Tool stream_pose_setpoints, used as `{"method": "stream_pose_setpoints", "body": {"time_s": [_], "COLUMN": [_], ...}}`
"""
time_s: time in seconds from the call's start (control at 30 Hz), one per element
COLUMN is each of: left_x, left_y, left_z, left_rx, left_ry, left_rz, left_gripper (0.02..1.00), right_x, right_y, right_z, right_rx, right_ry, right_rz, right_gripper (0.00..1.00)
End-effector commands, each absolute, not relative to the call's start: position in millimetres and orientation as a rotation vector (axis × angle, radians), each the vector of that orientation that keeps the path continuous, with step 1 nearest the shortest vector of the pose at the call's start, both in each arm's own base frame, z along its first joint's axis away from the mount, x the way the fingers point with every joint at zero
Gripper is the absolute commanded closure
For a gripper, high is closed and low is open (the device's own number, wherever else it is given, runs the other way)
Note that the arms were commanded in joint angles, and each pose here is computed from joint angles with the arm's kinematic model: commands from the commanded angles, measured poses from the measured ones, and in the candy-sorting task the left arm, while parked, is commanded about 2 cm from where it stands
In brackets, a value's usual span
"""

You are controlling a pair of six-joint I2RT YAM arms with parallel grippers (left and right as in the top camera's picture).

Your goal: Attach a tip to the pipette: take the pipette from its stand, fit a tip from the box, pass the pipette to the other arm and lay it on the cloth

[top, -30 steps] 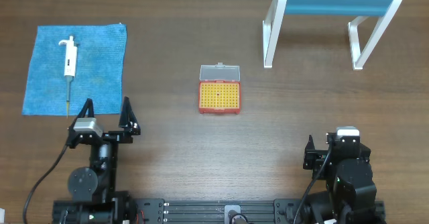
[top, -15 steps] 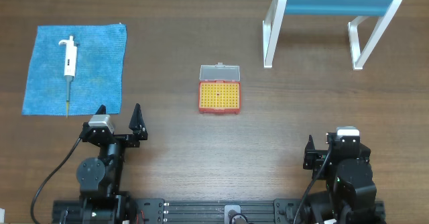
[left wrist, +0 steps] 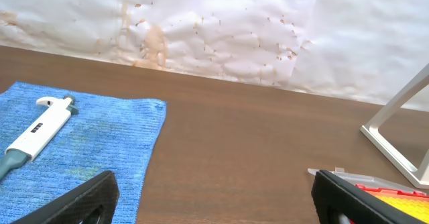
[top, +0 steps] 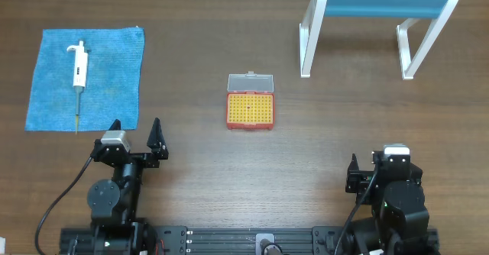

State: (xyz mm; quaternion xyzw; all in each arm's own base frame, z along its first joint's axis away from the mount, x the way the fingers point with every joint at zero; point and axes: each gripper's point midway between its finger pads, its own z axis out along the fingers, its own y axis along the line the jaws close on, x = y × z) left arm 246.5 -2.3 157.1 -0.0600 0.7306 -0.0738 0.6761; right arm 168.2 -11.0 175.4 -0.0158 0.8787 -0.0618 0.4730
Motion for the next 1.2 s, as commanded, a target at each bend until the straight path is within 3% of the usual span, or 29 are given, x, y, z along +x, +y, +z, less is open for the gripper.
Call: {"method": "stream_pose_setpoints", "body": {"time_s": [0.03, 0.3, 0.47, 0.6, 1.03, 1.2], "left_x": [245.9, 245.9, 245.9, 245.9, 245.9, 245.9], "left_y": [-6.7, -6.7, -6.7, -6.7, -6.7, -6.7], "left_z": [157.0, 157.0, 157.0, 157.0, 157.0, 157.0], "left_rx": [-0.107, -0.107, -0.107, -0.107, -0.107, -0.107], "left_ry": [1.643, 1.643, 1.643, 1.643, 1.643, 1.643], "left_rz": [-0.176, -0.176, -0.176, -0.176, -0.176, -0.176], "left_gripper": [0.086, 0.086, 0.088, 0.088, 0.088, 0.088], "right_x": [168.2, 167.8, 218.8, 248.9, 246.1, 246.2], "right_y": [-12.2, -7.8, -14.0, -7.9, -4.2, -8.2], "right_z": [175.8, 174.2, 220.5, 229.3, 159.2, 156.1], "right_rx": [-0.048, -0.056, 0.026, 0.011, -0.015, -0.007], "right_ry": [2.144, 2.150, 1.816, 1.545, 1.633, 1.646], "right_rz": [-0.166, -0.135, -0.151, -0.067, -0.043, -0.062], "right_gripper": [0.095, 0.095, 0.095, 0.093, 0.095, 0.086]}}
